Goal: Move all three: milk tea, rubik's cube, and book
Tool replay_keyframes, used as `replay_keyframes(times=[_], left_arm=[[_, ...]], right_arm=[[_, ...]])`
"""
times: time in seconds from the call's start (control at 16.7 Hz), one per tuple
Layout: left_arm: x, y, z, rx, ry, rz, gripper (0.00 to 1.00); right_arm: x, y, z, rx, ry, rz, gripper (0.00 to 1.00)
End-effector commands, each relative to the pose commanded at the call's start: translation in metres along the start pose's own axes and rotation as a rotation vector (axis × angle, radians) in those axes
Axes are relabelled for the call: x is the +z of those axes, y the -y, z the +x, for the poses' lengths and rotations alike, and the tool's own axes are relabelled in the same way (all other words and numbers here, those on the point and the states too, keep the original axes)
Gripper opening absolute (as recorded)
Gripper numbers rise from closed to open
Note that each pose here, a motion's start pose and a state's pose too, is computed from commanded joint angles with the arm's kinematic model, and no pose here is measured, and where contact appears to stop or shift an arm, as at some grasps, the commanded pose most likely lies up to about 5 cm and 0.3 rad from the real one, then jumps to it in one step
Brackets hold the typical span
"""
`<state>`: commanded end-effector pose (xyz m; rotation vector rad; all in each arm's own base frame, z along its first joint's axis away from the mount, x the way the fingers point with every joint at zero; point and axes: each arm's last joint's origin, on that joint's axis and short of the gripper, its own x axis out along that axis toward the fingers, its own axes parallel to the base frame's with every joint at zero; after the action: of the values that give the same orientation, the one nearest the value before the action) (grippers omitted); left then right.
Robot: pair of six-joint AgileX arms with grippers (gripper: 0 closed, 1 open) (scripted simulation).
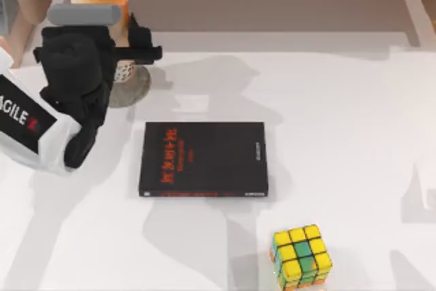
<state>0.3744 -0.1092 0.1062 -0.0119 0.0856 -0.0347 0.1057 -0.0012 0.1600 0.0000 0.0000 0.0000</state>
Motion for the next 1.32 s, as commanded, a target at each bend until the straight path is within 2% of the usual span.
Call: replay_keyframes(times=[0.18,0.24,0.78,1.14,1.32], left_arm=[[0.000,0.000,0.000,0.000,0.000,0.000,0.98],[0.000,0.000,0.000,0.000,0.000,0.000,1.00],[0.001,0.001,-0.001,-0.001,0.003,-0.001,1.00],[-0.002,0.001,-0.029,-0.001,0.000,0.000,1.00],[-0.002,0.001,-0.030,-0.001,0.001,0.000,1.00]], right_arm=[[0.000,0.000,0.000,0.000,0.000,0.000,1.00],[0.000,0.000,0.000,0.000,0.000,0.000,1.00],[0.000,0.000,0.000,0.000,0.000,0.000,1.00],[0.000,0.000,0.000,0.000,0.000,0.000,1.00],[0.000,0.000,0.000,0.000,0.000,0.000,1.00]])
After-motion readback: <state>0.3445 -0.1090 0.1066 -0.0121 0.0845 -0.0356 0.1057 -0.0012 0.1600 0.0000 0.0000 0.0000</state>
